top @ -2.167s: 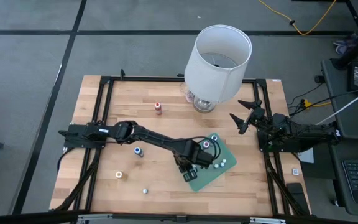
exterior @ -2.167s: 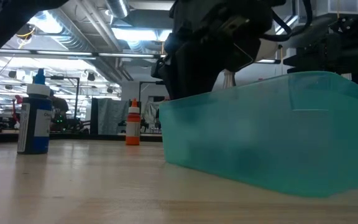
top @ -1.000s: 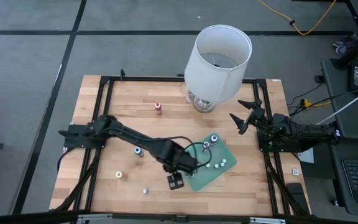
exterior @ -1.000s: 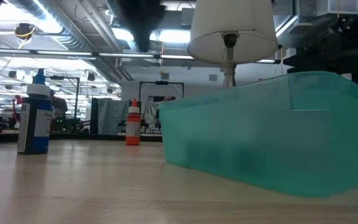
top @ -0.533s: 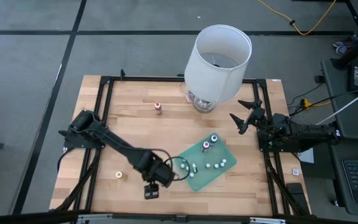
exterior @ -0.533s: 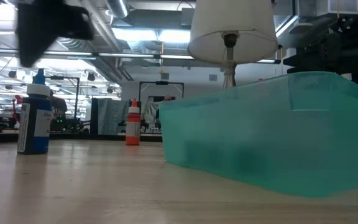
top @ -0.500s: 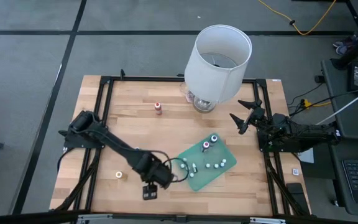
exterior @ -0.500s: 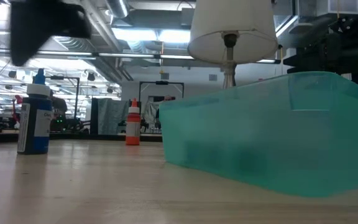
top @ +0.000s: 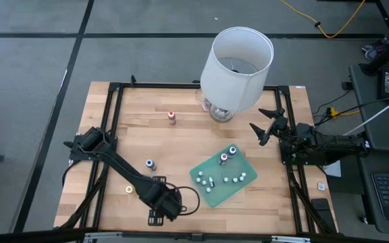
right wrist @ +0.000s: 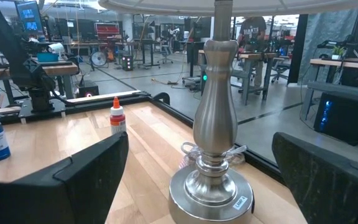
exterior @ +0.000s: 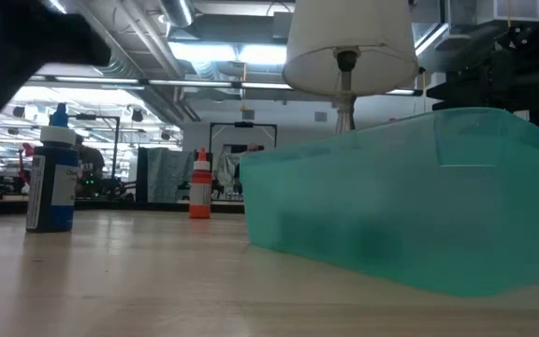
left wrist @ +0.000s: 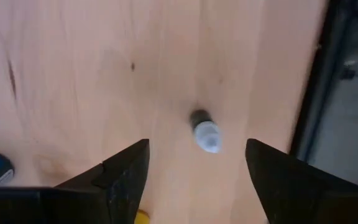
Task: Pick & Place food coloring
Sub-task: Put the small green food coloring bottle into the green bin, then put the large orange food coloring bottle into the green bin
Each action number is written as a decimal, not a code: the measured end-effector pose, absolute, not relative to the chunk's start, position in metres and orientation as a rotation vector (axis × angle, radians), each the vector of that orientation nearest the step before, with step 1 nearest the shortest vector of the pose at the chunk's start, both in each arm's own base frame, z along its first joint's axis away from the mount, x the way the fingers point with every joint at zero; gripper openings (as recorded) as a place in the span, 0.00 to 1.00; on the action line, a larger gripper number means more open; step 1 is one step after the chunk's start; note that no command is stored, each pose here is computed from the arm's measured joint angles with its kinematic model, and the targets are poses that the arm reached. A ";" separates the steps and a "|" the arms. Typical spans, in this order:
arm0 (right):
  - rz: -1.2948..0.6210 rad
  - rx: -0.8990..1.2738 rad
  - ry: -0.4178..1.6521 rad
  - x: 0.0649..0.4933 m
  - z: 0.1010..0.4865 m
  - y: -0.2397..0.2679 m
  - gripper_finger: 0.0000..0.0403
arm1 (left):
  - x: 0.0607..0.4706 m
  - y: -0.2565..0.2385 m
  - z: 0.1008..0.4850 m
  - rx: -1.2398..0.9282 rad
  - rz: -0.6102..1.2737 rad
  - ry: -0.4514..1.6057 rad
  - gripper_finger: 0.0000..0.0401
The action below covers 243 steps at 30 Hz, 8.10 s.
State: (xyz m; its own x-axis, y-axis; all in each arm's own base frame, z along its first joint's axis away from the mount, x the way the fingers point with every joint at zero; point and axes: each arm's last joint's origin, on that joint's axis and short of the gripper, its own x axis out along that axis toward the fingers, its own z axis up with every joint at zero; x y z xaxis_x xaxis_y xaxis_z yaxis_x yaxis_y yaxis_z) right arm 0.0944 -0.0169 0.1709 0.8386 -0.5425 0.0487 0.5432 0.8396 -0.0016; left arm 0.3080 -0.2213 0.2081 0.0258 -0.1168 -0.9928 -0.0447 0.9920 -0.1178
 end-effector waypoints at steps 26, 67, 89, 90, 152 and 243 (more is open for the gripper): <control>-0.575 -0.015 -0.047 0.094 0.171 -0.017 0.98 | 0.313 -0.234 0.162 -0.065 -0.077 1.662 0.65; -0.575 -0.015 -0.047 0.094 0.171 -0.017 0.98 | 0.348 -0.179 0.230 -0.241 0.048 1.600 0.17; -0.575 -0.015 -0.047 0.094 0.171 -0.017 0.98 | 0.440 -0.115 0.263 -0.472 0.211 1.421 0.16; -0.574 -0.016 -0.047 0.094 0.171 -0.017 0.98 | 0.445 -0.115 0.260 -0.472 0.211 1.419 0.16; -0.574 -0.016 -0.047 0.094 0.171 -0.017 0.98 | 0.463 -0.117 0.182 -0.339 0.320 1.555 0.16; -0.574 -0.015 -0.047 0.094 0.171 -0.017 0.98 | 0.305 0.134 0.255 -0.530 0.800 1.235 0.60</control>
State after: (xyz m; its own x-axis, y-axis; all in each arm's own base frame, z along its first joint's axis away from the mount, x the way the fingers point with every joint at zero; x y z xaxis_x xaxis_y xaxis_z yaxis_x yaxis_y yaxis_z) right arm 0.0944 -0.0169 0.1710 0.8385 -0.5427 0.0487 0.5434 0.8394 -0.0015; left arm 0.3046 0.1341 0.2547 0.1212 0.2460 -0.9617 -0.7770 0.6264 0.0623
